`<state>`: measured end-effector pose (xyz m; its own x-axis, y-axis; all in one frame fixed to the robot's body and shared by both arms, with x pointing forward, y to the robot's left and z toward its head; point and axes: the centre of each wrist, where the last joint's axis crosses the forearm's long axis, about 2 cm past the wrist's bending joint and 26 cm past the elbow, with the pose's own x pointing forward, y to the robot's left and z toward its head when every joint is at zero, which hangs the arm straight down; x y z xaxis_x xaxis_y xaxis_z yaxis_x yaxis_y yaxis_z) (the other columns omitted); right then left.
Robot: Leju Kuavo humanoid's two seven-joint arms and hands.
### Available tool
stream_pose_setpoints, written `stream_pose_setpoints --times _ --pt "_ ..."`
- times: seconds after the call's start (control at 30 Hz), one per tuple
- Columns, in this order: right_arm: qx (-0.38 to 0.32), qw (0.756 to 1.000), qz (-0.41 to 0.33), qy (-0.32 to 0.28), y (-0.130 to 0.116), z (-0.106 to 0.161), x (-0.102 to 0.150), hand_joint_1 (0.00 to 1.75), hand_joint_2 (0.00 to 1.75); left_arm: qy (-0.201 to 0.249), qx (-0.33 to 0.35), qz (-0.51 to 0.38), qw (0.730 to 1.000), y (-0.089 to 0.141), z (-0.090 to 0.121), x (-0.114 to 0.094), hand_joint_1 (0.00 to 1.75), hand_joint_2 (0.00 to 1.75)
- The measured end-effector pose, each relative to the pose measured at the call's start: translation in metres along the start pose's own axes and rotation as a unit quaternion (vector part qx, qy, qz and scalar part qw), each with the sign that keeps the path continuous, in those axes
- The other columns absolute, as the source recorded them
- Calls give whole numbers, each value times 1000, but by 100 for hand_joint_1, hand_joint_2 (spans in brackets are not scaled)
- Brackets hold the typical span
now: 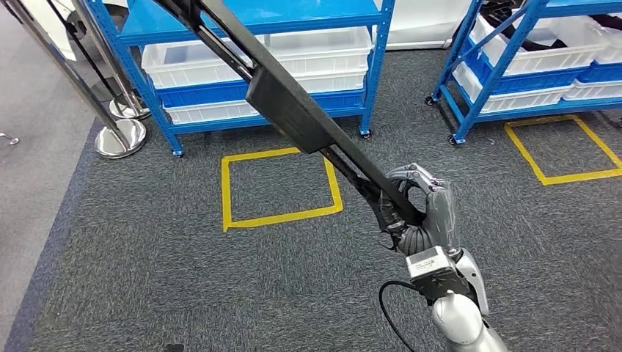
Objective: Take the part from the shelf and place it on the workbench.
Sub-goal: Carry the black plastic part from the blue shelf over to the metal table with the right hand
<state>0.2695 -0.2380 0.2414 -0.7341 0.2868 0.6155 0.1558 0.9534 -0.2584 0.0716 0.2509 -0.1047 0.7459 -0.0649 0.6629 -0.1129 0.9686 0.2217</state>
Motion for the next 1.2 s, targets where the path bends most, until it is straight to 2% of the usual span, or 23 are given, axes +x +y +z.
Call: stream_pose_setpoints --times 0.53,1.2 --pt "-14 1000 13 6 -12 8 -1 175 175 0 2 2 1000 0 0 0 0 175" --pt "5 998 53 -13 -24 -4 1 175 175 0 3 2 1000 0 0 0 0 175"
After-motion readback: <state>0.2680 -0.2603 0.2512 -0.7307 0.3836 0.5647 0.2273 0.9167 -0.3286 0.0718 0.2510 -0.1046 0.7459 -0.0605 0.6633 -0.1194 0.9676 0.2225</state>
